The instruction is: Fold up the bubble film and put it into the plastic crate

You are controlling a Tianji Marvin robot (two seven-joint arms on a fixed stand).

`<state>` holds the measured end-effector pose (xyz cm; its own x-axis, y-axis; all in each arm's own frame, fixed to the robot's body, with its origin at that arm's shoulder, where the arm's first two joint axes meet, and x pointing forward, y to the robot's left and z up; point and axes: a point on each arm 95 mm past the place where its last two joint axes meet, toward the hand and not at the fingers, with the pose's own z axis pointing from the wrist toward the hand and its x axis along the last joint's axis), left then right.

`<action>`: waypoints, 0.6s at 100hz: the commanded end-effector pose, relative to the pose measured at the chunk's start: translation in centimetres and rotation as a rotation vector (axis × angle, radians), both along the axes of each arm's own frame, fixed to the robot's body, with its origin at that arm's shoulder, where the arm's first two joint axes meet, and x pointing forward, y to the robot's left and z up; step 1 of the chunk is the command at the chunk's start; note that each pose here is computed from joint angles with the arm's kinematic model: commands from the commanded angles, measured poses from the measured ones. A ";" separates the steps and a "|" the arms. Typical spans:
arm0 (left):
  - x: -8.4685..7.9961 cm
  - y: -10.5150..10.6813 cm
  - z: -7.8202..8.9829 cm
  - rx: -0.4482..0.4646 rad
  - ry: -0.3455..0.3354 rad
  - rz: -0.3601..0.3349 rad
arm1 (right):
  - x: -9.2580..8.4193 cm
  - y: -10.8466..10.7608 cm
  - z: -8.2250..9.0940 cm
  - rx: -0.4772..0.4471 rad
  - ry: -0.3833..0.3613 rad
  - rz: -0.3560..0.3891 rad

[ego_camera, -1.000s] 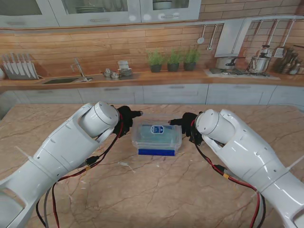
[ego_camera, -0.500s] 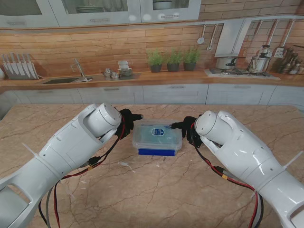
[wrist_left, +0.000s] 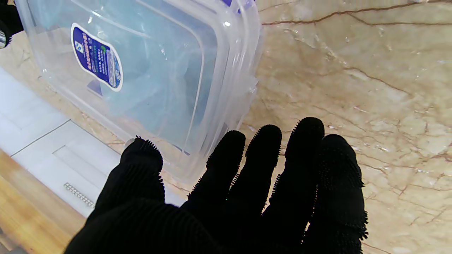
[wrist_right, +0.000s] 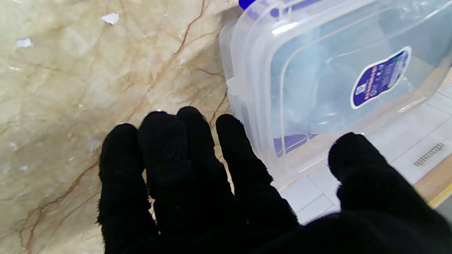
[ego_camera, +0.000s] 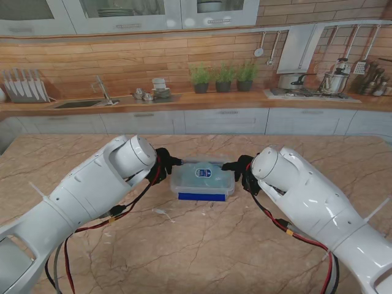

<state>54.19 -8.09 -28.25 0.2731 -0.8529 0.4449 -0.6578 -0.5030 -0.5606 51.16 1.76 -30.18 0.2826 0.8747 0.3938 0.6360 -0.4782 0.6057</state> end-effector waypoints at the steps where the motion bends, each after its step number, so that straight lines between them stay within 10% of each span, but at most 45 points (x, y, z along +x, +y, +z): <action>1: -0.2 -0.3 -0.3 -0.007 0.030 -0.007 | -0.7 0.7 -0.6 0.008 0.015 0.012; 60: -2.1 2.0 0.0 -0.077 -0.069 0.086 | -1.2 -1.4 0.8 0.006 -0.113 -0.045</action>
<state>52.64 -6.37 -28.04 0.3160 -0.7809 0.5388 -0.5644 -0.6112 -0.5548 49.89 0.10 -29.93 0.2924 0.8575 0.4233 0.5478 -0.5130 0.6608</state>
